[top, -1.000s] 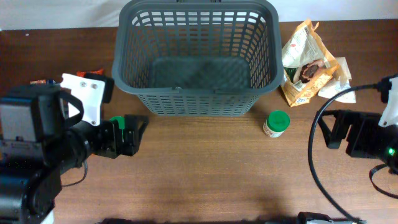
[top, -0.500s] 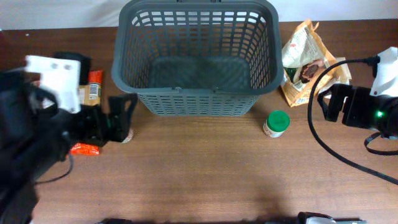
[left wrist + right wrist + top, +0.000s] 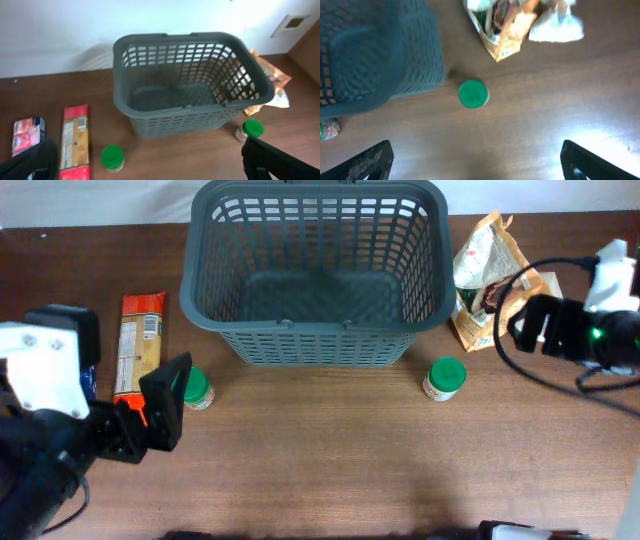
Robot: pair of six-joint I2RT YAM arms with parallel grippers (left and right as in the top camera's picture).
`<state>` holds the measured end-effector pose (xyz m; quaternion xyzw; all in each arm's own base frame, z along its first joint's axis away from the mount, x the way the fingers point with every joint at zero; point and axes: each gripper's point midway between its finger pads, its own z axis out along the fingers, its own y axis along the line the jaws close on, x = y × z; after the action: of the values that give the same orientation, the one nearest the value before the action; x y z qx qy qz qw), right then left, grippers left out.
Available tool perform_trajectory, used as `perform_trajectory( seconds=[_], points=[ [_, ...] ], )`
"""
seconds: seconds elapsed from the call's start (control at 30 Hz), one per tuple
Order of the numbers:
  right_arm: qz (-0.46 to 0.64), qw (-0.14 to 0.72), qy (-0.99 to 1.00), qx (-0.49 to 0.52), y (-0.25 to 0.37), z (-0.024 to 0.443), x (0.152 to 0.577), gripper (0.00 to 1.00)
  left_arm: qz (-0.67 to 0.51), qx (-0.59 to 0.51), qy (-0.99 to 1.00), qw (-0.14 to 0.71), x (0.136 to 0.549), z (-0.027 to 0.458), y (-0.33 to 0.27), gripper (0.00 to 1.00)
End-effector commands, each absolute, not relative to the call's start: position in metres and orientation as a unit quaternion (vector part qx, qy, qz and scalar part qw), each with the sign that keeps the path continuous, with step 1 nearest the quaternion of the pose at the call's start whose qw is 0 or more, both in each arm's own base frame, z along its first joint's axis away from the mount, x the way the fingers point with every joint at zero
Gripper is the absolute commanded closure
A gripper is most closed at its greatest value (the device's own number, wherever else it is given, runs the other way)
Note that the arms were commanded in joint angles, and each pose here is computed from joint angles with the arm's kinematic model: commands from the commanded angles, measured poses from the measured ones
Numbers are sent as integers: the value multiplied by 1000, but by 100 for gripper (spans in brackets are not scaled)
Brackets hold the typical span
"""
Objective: Pack container
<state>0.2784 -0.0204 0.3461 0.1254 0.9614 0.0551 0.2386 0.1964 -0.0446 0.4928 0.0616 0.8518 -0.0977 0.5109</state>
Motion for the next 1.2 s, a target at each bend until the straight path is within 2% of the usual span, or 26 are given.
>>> perform_trajectory(
  seconds=[0.0,0.2,0.5,0.73,1.0,1.17],
  points=[
    [74,226,962,136,-15,343,279,1,-80,61,857,506,200,489,-40,1],
    [78,270,951,132,-11,366,257,1,-79,61,861,499,198,486,-40,1],
    [93,378,915,108,5,415,194,1,-80,61,874,475,192,474,-40,1],
    [117,412,899,90,18,429,170,1,-83,62,880,464,187,469,-40,1],
    [109,412,900,90,15,428,171,1,-85,63,879,466,185,470,-41,1],
    [94,371,920,87,7,412,200,1,-85,63,879,466,185,470,-41,1]
  ],
)
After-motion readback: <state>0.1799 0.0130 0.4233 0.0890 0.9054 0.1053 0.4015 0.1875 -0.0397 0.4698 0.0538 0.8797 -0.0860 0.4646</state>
